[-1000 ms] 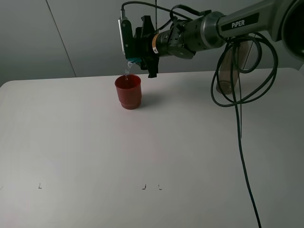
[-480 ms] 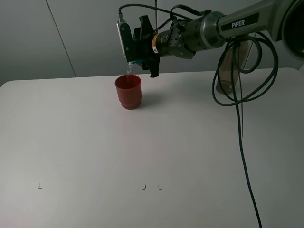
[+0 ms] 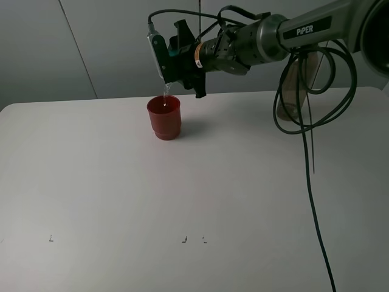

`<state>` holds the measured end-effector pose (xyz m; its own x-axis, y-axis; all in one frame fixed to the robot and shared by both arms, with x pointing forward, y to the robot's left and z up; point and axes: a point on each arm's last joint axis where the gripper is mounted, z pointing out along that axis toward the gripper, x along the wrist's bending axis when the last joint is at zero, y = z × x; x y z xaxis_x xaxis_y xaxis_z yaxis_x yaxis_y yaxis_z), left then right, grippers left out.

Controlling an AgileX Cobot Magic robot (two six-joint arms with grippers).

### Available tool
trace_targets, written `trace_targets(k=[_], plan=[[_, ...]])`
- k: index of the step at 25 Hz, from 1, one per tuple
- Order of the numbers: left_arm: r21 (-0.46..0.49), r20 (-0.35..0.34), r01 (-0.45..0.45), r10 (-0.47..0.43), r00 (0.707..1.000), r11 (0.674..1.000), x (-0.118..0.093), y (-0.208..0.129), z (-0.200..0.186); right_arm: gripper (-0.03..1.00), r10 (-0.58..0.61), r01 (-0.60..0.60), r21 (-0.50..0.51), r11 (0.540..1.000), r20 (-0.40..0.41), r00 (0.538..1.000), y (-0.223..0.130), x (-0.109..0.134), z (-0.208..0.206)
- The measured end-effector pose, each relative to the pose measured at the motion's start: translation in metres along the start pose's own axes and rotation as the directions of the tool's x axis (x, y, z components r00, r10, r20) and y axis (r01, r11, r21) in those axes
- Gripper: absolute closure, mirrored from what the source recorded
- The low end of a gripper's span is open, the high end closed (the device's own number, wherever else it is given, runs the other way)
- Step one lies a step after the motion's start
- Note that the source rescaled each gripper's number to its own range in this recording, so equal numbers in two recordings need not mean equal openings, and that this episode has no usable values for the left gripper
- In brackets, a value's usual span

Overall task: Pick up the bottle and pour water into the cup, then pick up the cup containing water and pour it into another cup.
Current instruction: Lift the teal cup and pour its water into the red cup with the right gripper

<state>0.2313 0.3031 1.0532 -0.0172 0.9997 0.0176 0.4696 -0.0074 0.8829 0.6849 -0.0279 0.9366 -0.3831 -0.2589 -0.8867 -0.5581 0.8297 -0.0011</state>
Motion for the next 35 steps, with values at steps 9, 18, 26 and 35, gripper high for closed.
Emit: trace_targets(k=[9,18,26,35], plan=[[0.0,0.0,0.0,0.0,1.0,1.0,0.0,0.0,0.0,0.88,-0.091,0.091,0.0,0.996,0.0,0.996,0.0,0.0,0.0],[0.0,0.0,0.0,0.0,1.0,1.0,0.0,0.0,0.0,0.88,-0.11,0.11,-0.015,0.994,0.022,0.994,0.0016,-0.0027,-0.0001],[0.0,0.0,0.0,0.0,1.0,1.0,0.0,0.0,0.0,0.88,-0.171,0.171,-0.016,0.985,0.026,0.985,0.0018,-0.003,-0.0001],[0.0,0.0,0.0,0.0,1.0,1.0,0.0,0.0,0.0,0.88,-0.245,0.245,-0.016,0.969,0.029,0.969,0.002,-0.0031,-0.0001]])
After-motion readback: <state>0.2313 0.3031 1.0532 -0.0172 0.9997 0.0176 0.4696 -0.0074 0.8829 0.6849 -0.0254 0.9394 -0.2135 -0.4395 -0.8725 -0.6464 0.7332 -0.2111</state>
